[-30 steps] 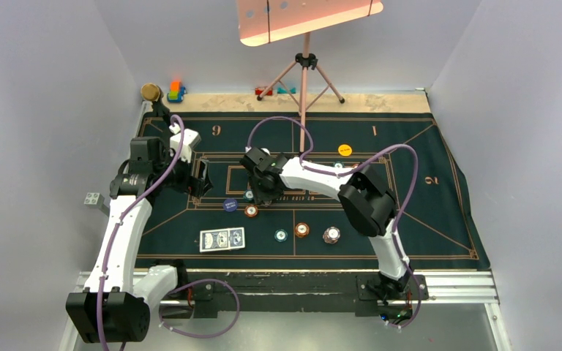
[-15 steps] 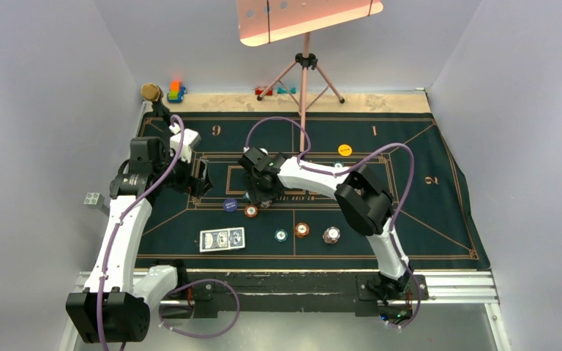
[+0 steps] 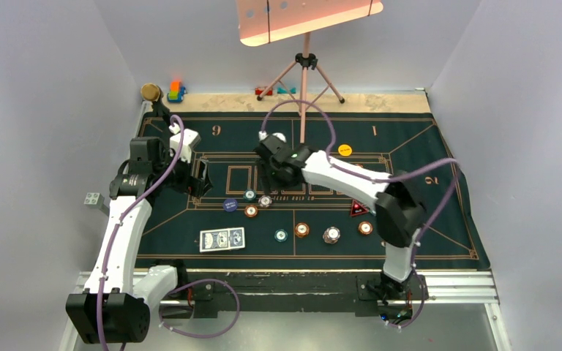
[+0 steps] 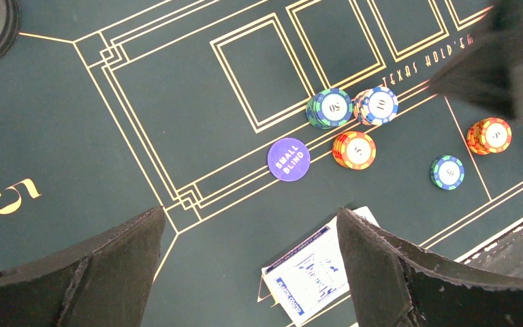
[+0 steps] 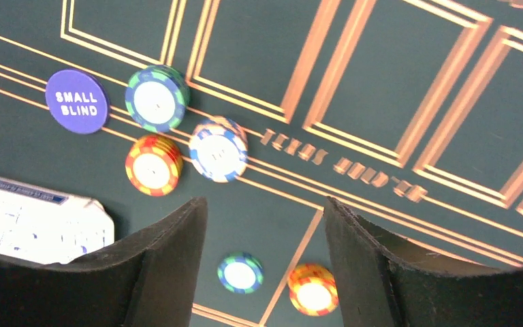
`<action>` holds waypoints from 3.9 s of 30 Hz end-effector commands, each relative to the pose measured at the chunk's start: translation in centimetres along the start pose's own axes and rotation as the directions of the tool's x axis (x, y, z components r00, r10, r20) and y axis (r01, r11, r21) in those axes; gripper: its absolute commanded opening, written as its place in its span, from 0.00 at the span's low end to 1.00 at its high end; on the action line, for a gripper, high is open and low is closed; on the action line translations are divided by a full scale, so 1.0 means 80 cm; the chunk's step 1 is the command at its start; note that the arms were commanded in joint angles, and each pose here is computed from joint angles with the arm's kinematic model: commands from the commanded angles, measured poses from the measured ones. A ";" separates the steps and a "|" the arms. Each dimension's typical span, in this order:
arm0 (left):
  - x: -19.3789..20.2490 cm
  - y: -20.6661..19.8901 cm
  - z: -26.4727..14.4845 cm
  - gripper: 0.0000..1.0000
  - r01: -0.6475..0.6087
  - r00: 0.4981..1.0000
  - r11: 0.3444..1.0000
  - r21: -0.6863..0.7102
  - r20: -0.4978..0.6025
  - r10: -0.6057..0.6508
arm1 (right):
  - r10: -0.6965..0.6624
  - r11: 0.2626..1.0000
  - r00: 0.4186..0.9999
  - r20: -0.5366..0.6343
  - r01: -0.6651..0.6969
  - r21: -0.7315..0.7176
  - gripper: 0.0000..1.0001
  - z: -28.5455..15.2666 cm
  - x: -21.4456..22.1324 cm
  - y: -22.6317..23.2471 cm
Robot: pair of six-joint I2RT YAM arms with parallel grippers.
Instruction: Distribute texas hold em gaming equipment
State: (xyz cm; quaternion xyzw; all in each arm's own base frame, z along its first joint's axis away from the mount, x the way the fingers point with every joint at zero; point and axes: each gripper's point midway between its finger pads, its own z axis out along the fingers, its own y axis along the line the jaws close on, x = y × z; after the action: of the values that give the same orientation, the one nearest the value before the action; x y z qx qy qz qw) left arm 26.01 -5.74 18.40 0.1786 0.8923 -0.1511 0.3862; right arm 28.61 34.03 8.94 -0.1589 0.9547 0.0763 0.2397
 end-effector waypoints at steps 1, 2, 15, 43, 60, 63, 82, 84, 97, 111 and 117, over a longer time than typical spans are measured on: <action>-0.006 -0.002 -0.003 1.00 -0.028 0.999 1.000 0.010 0.033 0.028 | 0.074 0.994 0.994 0.079 -0.080 0.075 0.69 -0.067 -0.006 -0.059; -0.006 -0.001 -0.002 1.00 -0.027 0.999 1.000 0.011 0.031 0.026 | 0.085 0.992 0.994 0.073 -0.092 0.090 0.72 -0.074 0.004 -0.069; -0.003 -0.008 0.000 1.00 -0.032 0.999 0.998 0.050 0.020 0.031 | 0.209 0.960 0.976 -0.055 -0.194 0.203 0.94 -0.108 0.143 -0.147; -0.005 -0.004 0.000 1.00 -0.026 0.999 0.999 0.031 0.024 0.025 | 0.255 0.953 0.950 -0.183 -0.215 0.213 0.56 -0.050 0.220 -0.152; -0.004 -0.003 0.001 1.00 -0.028 0.999 0.999 0.025 0.024 0.028 | 0.258 0.953 0.957 -0.134 -0.229 0.199 0.42 -0.082 0.186 -0.155; -0.004 -0.002 0.001 1.00 -0.030 0.999 0.999 0.023 0.023 0.029 | 0.265 0.953 0.958 -0.111 -0.243 0.180 0.40 -0.091 0.169 -0.157; -0.004 -0.002 0.000 1.00 -0.032 0.999 0.999 0.022 0.024 0.032 | 0.395 0.880 0.916 0.070 -0.399 0.259 0.35 -0.040 -0.001 -0.252; -0.003 -0.002 0.000 1.00 -0.032 0.999 0.999 0.022 0.023 0.031 | 0.417 0.865 0.906 0.068 -0.419 0.277 0.34 -0.022 -0.008 -0.267; -0.004 -0.001 0.001 1.00 -0.032 0.999 0.999 0.016 0.025 0.032 | 0.444 0.859 0.895 0.048 -0.441 0.259 0.32 0.040 -0.044 -0.262; -0.006 0.000 -0.001 1.00 -0.035 0.999 0.999 0.011 0.030 0.035 | 0.478 0.850 0.878 0.019 -0.468 0.243 0.31 0.087 -0.062 -0.252; -0.007 0.000 0.000 1.00 -0.033 0.999 0.999 0.010 0.031 0.033 | 0.482 0.848 0.876 0.001 -0.467 0.250 0.49 0.094 -0.057 -0.251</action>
State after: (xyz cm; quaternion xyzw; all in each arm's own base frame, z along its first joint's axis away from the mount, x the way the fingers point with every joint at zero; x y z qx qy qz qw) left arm 25.85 -6.08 18.39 0.1911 0.8887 -0.1592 0.3852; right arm 41.74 17.28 2.41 0.1025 0.9758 0.0001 0.1932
